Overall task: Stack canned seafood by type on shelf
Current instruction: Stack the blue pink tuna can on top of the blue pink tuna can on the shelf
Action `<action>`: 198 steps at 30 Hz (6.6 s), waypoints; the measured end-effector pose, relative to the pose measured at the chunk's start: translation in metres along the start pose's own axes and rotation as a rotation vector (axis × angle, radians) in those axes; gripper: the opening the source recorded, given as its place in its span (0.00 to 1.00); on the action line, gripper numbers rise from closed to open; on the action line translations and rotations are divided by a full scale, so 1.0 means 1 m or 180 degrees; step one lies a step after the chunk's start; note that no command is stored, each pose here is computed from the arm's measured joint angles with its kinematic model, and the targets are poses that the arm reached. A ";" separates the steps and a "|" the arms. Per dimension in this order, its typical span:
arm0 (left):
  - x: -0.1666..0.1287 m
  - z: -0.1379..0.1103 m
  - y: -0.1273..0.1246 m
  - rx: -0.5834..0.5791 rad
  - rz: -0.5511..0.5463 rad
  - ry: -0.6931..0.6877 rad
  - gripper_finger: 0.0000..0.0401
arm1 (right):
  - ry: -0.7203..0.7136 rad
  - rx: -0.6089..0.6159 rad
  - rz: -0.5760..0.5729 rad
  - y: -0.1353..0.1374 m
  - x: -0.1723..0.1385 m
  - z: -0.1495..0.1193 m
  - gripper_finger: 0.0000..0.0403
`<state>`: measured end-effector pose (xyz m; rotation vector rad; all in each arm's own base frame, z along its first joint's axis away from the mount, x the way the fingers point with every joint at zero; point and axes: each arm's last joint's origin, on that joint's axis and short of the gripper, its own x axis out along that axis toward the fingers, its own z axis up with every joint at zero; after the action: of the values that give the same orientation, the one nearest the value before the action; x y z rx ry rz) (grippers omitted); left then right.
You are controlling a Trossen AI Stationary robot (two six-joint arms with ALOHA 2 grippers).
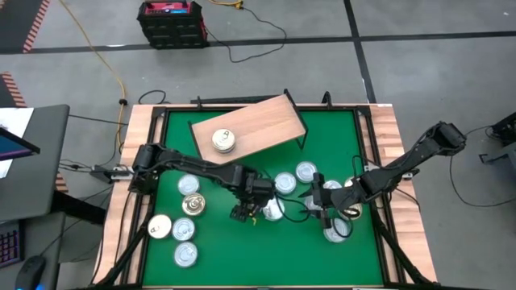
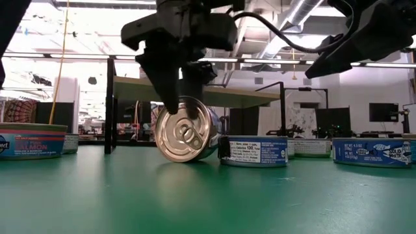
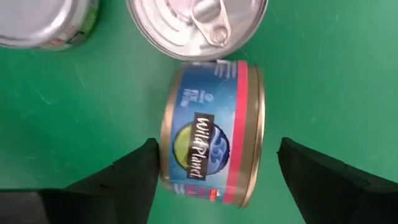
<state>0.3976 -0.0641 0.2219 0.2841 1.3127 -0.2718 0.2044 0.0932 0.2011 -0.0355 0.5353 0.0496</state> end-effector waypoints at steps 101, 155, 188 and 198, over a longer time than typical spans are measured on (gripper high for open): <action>-0.172 -0.221 0.114 -0.3222 -0.0247 -0.1695 0.72 | -0.0130 -0.0036 0.0020 0.002 0.006 0.003 0.66; -0.017 -0.094 -0.162 -0.0996 0.1287 0.1323 0.72 | -0.0153 0.0157 0.0053 0.004 0.006 0.003 0.66; 0.010 -0.106 -0.145 -0.0412 0.1294 0.1564 0.57 | -0.0103 0.0164 0.0065 0.009 0.012 -0.001 0.66; 0.023 -0.071 -0.138 -0.0295 0.1812 0.0206 0.57 | -0.0169 0.0139 0.0073 0.009 0.013 0.001 0.66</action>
<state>0.2895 -0.1685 0.1758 0.5751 1.2488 0.2803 0.2156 0.1027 0.1954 0.0147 0.4835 0.0612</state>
